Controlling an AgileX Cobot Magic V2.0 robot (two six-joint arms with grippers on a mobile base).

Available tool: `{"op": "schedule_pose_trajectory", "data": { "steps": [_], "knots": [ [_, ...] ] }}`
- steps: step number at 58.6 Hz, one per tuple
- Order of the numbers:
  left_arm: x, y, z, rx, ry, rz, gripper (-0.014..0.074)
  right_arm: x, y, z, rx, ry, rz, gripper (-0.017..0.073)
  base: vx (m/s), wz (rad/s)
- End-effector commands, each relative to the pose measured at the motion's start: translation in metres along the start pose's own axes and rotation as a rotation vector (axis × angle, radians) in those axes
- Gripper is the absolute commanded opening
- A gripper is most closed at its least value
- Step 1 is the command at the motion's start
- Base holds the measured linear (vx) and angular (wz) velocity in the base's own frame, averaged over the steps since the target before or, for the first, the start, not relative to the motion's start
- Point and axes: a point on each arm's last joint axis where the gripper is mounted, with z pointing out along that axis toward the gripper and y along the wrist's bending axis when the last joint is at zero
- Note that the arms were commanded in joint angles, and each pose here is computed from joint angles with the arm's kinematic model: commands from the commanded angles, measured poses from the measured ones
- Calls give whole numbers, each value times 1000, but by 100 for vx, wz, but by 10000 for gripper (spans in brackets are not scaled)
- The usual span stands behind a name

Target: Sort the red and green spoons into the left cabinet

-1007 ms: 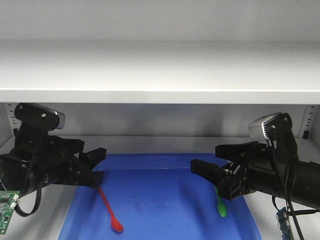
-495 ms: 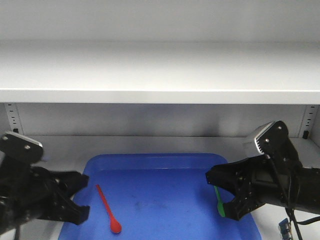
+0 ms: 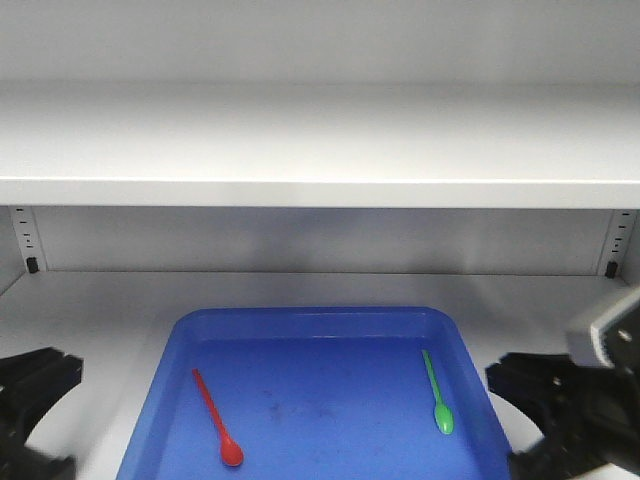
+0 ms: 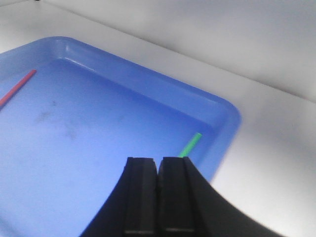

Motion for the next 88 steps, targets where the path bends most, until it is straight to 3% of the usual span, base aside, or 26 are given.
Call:
{"op": "schedule_pose_trajectory", "data": {
  "steps": [1,15,23,55,66,73,80,87,88],
  "knots": [
    [-9,0,-21,1,-79,22,-3,-11,3,-24,53,-98,13,-3,0,0],
    [-4,0,-55,-2,-174,23,-1,-13,14,-62,104,-223,48,-3,0,0],
    [-7,-1,-61,5,-201,21,-1,-17,20,-72,70,-270,36,-3,0,0],
    [-7,-1,-61,4,-202,23,-1,-18,21,-74,66,-278,35,-3,0,0],
    [-6,5,-61,-54,-199,15,-1,-18,21,-74,66,-278,35,-3,0,0],
    [-6,4,-60,-45,-198,-3,-1,-18,21,-74,66,-278,35,-3,0,0],
    [-6,0,-60,-11,-199,53,-1,-18,21,-74,66,-278,35,-3,0,0],
    [-6,0,-60,-1,-197,14,-1,-18,21,-74,66,-278,35,-3,0,0],
    [-6,0,-60,2,-197,-17,-1,-18,21,-74,66,-278,35,-3,0,0]
  ]
}}
